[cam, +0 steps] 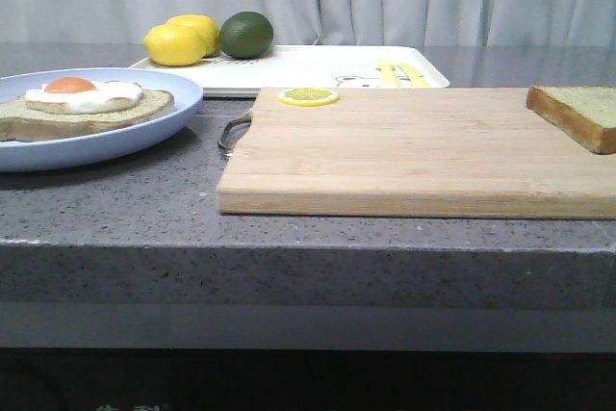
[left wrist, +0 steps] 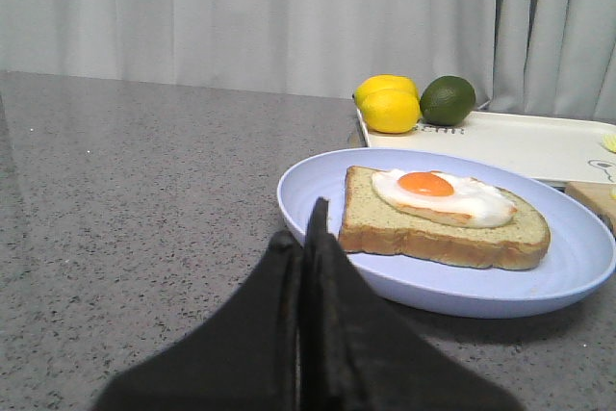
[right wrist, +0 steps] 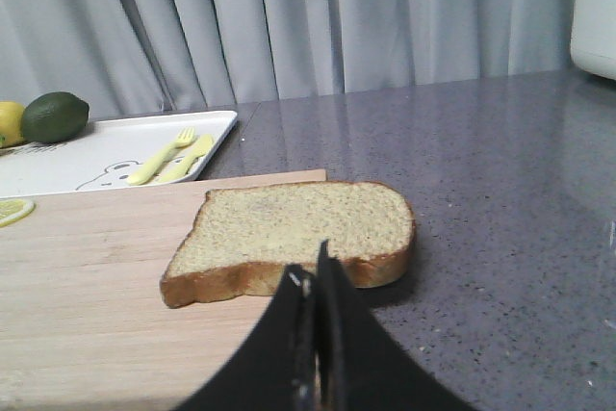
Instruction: Place bread and move sandwich to tray
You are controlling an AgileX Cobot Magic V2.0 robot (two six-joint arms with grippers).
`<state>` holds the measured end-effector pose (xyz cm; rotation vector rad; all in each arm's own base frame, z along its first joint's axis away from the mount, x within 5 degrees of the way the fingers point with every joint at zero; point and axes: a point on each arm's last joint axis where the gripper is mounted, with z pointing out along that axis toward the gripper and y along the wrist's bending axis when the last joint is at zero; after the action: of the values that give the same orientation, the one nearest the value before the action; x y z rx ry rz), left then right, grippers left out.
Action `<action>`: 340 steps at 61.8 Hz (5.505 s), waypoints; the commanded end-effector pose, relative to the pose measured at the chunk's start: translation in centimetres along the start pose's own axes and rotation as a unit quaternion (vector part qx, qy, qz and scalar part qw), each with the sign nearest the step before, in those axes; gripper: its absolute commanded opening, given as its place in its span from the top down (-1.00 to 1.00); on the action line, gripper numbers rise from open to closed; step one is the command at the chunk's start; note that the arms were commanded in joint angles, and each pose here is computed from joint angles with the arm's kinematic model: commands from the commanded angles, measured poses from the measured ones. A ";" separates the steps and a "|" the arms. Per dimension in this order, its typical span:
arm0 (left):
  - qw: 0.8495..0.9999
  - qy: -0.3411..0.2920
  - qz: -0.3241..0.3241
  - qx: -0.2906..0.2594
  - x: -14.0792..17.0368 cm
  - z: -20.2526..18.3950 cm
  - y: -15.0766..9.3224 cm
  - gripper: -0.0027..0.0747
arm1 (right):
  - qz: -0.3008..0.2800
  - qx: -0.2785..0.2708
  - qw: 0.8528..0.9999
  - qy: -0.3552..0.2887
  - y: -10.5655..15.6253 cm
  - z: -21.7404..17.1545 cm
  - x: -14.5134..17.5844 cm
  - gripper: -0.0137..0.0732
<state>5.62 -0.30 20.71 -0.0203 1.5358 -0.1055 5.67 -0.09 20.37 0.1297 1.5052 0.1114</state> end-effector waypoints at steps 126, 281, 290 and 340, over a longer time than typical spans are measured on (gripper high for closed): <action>1.000 0.022 -0.007 0.004 -20.5 -0.6 -1.7 0.98 | -0.023 -0.006 0.997 0.078 2.9 1.8 -16.8 0.84; 0.981 0.192 0.001 -0.014 -15.9 5.7 -1.3 -0.26 | 0.143 0.173 0.858 0.461 -6.4 14.6 -12.8 -0.82; 0.981 0.193 0.001 -0.014 -15.8 5.7 -1.3 -0.26 | 0.263 0.080 0.840 0.467 -8.7 16.7 -11.0 -0.82; 0.981 0.191 0.013 -0.019 -15.9 5.7 -1.2 -0.26 | 0.406 -0.137 0.778 0.460 -10.8 21.8 -5.0 -0.82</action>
<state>10.51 -0.46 35.17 -0.0121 2.0181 -0.0593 26.78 -12.78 22.84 0.6700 2.3579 1.1099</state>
